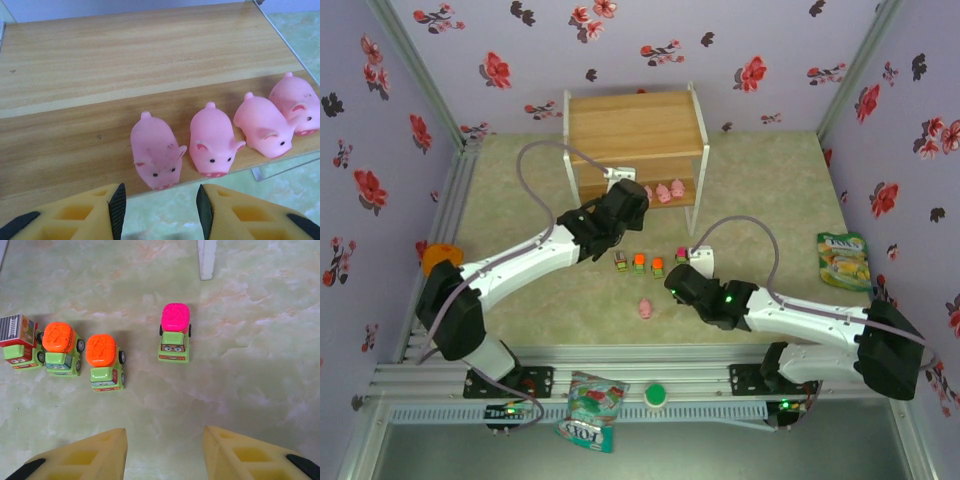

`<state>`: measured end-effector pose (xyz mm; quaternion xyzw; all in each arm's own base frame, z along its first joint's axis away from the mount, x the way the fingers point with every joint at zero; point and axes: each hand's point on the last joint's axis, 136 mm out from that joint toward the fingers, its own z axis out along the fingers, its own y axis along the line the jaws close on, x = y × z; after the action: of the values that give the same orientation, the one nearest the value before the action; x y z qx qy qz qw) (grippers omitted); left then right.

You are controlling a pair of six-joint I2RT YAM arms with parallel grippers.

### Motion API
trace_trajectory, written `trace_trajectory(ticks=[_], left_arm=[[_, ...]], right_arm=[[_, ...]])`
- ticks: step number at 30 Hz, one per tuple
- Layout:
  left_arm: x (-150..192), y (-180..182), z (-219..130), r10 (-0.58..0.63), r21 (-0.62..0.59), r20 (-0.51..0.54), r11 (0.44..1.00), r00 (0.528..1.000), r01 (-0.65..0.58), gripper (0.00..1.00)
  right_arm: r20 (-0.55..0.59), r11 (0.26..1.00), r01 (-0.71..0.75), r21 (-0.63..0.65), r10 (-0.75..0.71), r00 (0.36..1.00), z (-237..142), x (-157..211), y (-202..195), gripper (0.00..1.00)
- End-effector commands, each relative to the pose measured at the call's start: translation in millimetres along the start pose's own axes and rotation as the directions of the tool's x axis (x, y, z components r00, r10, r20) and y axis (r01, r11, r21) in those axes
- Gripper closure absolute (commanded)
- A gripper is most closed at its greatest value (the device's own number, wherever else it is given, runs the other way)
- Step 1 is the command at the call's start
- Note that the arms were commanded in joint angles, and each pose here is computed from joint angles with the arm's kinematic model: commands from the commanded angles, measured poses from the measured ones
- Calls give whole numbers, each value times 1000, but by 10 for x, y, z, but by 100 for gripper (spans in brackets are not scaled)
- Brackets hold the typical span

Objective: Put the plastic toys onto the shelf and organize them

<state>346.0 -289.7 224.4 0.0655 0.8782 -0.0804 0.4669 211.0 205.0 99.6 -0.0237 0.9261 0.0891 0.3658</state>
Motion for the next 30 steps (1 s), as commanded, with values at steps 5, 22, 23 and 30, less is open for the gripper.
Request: trace_trajectory(ticks=[5, 22, 23, 30], left_arm=[[14, 132, -199, 1, -28, 26, 1000, 1000, 0, 54], [429, 503, -473, 25, -63, 9, 998, 1000, -24, 51], [468, 533, -487, 25, -66, 7, 998, 1000, -25, 51], [770, 762, -569, 20, -85, -24, 996, 1000, -21, 51]], right_arm=[[19, 1000, 0, -3, 1, 1000, -76, -23, 101, 56], [-3, 997, 67, -25, -67, 998, -45, 211, 404, 54], [-4, 997, 68, -30, -68, 998, -45, 223, 432, 54], [-11, 996, 87, -29, -88, 996, -1, 332, 613, 52]])
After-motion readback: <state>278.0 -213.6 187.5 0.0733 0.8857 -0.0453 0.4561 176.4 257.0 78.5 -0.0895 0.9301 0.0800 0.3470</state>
